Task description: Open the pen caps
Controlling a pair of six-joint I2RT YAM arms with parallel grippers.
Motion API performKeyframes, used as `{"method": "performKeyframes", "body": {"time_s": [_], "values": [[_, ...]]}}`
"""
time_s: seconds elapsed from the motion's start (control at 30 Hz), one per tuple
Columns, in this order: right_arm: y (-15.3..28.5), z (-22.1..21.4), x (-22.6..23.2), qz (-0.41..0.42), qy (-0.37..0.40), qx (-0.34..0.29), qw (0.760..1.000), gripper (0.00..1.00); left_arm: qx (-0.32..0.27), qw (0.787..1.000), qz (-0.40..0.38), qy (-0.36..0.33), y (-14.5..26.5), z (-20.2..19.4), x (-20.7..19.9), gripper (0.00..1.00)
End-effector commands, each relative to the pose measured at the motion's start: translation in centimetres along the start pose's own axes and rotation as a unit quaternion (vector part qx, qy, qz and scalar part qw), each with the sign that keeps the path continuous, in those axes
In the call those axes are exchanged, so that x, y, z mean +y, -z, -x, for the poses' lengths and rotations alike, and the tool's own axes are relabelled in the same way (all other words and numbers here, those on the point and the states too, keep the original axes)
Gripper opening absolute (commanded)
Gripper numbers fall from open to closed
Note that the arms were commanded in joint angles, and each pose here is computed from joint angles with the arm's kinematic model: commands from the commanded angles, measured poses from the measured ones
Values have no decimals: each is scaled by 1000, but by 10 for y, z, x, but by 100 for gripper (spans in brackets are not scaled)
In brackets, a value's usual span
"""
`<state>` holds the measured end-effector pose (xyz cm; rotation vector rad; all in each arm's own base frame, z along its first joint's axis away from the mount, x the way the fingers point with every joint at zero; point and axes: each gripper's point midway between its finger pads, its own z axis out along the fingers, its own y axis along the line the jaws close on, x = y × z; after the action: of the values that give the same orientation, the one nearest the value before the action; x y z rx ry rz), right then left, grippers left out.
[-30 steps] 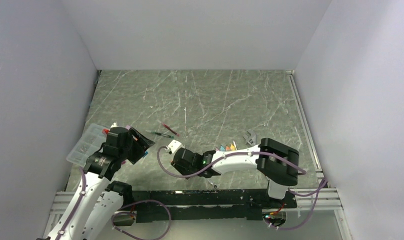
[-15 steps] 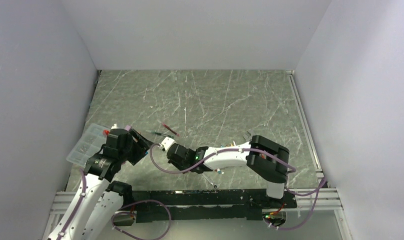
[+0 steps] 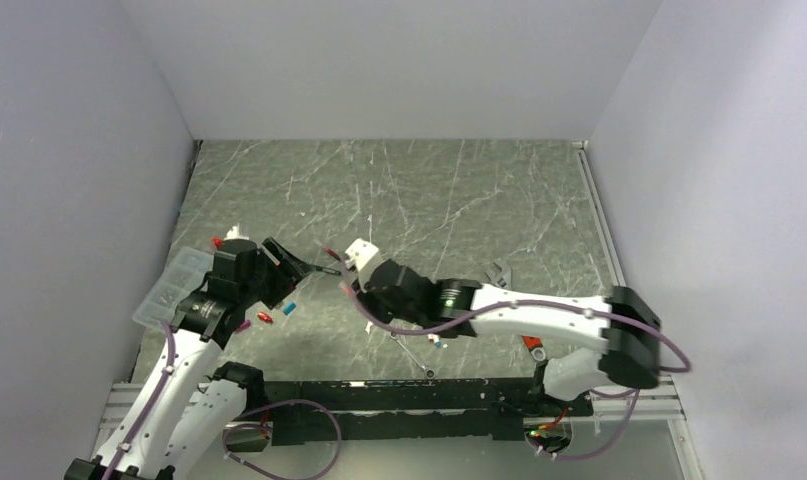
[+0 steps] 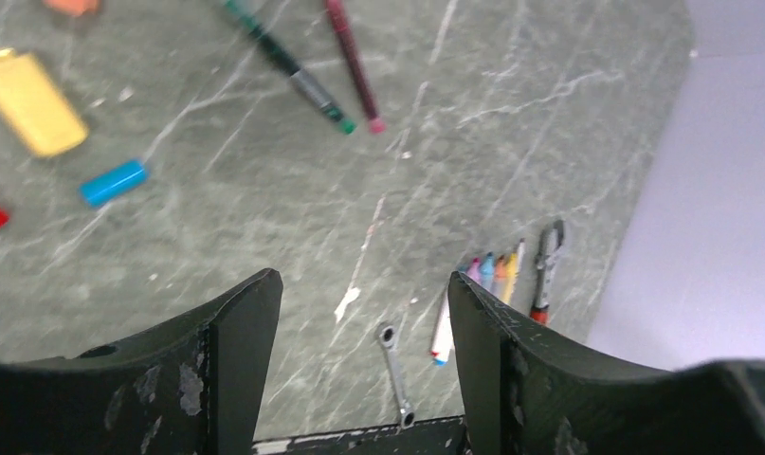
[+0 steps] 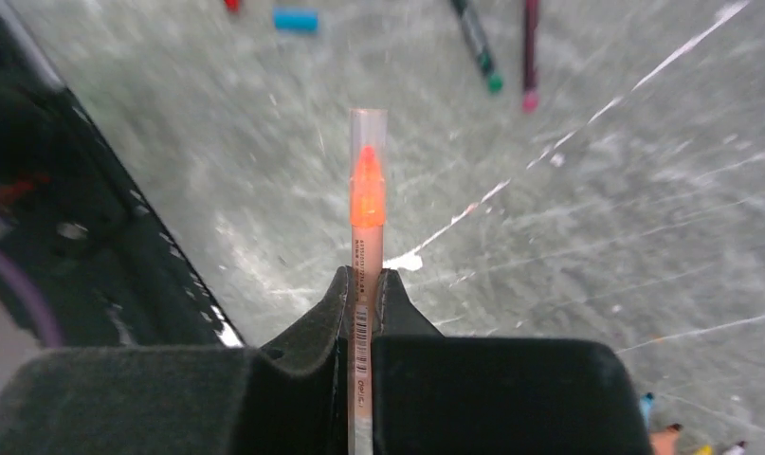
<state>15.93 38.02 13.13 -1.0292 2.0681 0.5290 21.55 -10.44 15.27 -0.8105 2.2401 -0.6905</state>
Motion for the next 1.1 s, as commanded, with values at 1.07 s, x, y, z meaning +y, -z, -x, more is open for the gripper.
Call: {"method": "performKeyframes", "body": {"time_s": [1.07], "values": [[141,98,-9,216,-262,-343,876,0,135,802,-539,-221,80,-73,-207,64]]}}
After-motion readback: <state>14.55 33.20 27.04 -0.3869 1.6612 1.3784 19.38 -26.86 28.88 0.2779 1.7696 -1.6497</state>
